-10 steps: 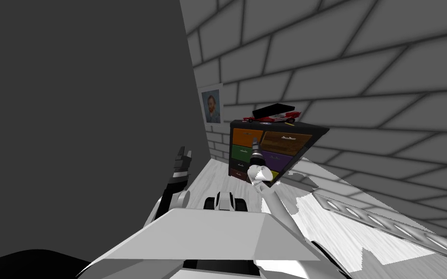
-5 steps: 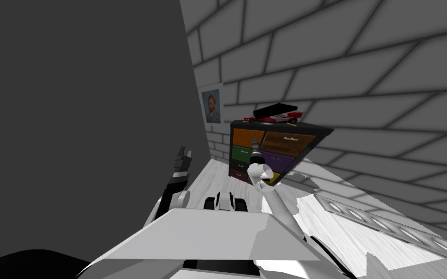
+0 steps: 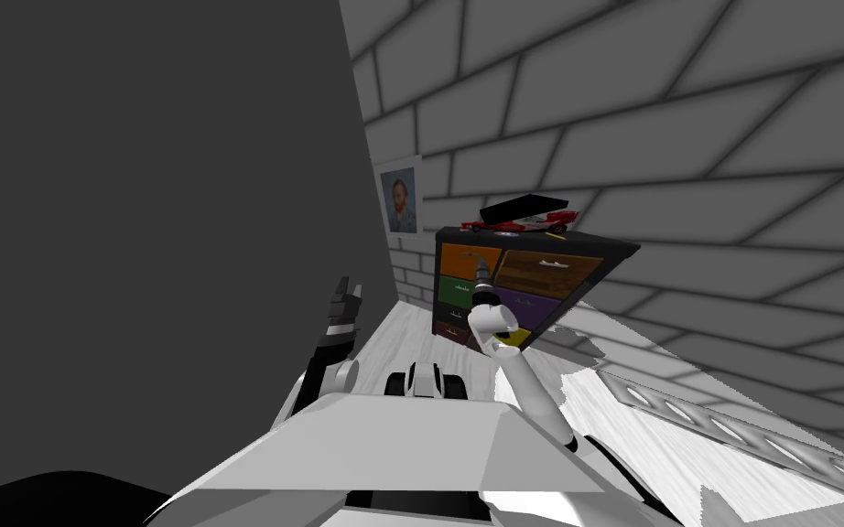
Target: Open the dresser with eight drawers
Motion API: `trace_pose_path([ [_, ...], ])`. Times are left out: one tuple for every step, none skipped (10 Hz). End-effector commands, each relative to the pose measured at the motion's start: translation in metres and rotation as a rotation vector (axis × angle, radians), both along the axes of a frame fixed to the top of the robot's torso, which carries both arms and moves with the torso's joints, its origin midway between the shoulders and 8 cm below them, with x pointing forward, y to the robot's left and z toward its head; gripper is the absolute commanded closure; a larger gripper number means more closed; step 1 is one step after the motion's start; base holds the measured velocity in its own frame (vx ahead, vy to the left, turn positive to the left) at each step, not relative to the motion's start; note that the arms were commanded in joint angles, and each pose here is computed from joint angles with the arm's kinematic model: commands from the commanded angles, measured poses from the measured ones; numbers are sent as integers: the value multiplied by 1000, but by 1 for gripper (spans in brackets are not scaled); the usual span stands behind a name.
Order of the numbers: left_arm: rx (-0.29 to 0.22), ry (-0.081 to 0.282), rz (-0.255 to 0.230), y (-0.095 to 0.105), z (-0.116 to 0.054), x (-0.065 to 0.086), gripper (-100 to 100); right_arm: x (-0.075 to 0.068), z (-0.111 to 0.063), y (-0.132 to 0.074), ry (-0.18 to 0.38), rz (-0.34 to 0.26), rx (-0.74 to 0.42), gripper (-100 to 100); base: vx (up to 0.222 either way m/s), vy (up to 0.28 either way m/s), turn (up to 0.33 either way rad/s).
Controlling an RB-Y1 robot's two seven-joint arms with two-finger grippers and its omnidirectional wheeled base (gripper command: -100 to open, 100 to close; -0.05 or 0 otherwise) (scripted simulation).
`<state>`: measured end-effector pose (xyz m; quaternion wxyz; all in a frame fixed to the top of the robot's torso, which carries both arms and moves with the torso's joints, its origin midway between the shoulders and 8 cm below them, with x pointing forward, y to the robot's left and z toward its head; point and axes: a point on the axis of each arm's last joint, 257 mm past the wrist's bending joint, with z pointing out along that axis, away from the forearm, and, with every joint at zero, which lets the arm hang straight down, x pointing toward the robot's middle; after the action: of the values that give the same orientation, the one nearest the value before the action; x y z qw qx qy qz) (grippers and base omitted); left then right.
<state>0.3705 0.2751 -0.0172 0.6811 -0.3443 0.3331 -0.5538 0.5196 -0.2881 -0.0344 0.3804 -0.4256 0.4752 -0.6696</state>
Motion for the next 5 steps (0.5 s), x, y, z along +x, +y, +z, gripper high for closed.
trace_pose_path([
  [0, 0, 0, 0, 0, 0, 0, 5, 0, 2, -1, 30, 67, -100, 23, 0, 6],
  [0, 0, 0, 0, 0, 0, 0, 8, 3, 2, -7, 46, 107, -100, 27, -5, 9],
  [0, 0, 0, 0, 0, 0, 0, 9, 1, 2, -4, 50, 114, -100, 20, -6, 5],
  [0, 0, 0, 0, 0, 0, 0, 12, 3, 2, -8, 67, 155, -100, 19, -4, 6],
  [0, 0, 0, 0, 0, 0, 0, 14, 6, 2, -15, 79, 186, -100, 29, -6, 9],
])
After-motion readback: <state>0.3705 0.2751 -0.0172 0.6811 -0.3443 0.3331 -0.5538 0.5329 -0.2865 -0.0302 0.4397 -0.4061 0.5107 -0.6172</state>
